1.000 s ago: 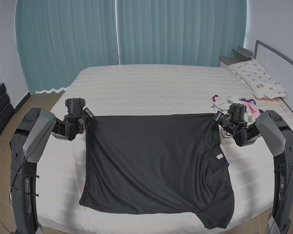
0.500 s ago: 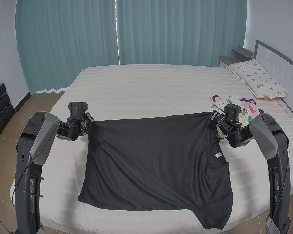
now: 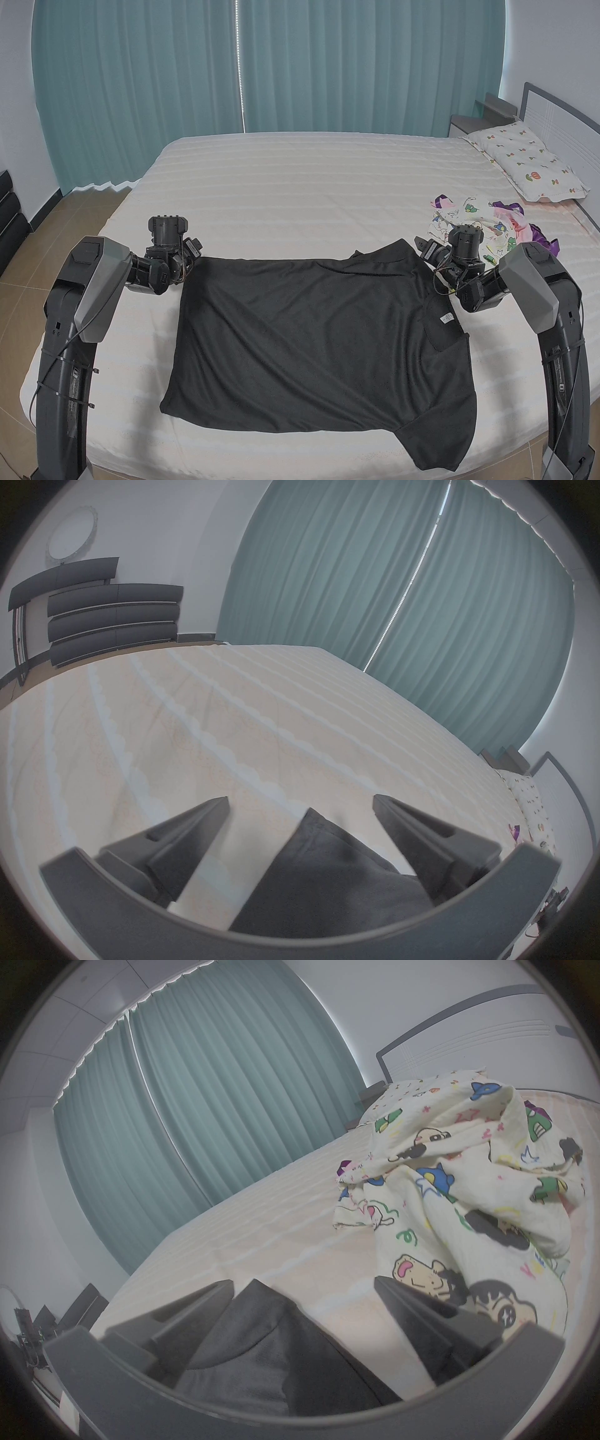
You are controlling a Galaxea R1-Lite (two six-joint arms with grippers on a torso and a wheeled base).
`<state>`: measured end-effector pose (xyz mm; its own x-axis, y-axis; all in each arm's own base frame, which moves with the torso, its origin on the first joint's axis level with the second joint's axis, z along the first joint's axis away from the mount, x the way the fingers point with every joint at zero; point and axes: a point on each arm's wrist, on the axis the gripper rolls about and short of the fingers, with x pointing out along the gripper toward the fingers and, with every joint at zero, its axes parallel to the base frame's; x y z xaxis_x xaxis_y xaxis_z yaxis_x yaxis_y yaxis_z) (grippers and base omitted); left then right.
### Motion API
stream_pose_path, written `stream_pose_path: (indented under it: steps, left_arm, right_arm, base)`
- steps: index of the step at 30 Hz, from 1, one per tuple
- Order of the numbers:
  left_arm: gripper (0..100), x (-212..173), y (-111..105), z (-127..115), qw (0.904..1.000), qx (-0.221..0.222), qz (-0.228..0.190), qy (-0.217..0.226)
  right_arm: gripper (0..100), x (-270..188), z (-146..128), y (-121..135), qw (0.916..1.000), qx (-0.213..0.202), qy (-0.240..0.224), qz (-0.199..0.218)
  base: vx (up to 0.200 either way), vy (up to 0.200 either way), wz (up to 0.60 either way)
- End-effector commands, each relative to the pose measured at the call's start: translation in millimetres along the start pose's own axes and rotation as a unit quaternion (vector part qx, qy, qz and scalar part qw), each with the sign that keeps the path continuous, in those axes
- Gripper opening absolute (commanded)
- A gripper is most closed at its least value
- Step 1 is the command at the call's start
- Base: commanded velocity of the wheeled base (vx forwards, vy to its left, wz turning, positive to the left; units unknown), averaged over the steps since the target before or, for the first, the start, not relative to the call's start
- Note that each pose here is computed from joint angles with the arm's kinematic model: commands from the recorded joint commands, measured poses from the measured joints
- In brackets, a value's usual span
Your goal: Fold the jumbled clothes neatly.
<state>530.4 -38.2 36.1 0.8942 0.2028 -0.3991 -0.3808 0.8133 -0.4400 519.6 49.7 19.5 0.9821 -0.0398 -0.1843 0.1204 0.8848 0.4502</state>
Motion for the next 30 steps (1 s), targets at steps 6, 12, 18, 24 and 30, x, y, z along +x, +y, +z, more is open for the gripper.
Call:
stream_pose_path:
  steps: [6,12,18,24,30]
  left_arm:
    - [100,-24.7,-0.2,35.6,0.9998,-0.010,0.001,-0.016]
    - [100,-87.2,8.3,50.4,0.9991,-0.018,-0.007,0.037]
    - [100,-163.3,37.1,37.7,0.9897,-0.029,-0.029,0.137]
    - [100,-212.1,78.4,-1.3,0.9776,-0.025,-0.012,0.209]
    - [100,-231.2,110.2,-40.9,0.9729,-0.029,-0.011,0.229]
  right_arm:
    - [100,-37.5,43.7,-4.6,0.9999,0.004,0.004,-0.009]
    - [100,-98.2,55.4,-1.9,0.9988,0.015,0.042,-0.022]
    - [100,-166.7,49.4,-10.9,0.9917,0.069,0.098,-0.047]
    - [100,-228.1,24.1,-29.5,0.9783,0.105,0.164,-0.069]
    - [100,-263.4,0.8,-39.9,0.9712,0.118,0.198,-0.063]
  base:
    - [0.000,0.000,0.00]
    - [0.000,0.000,0.00]
    - [-0.067,0.000,0.00]
    - [-0.200,0.000,0.00]
    - [-0.100,0.000,0.00]
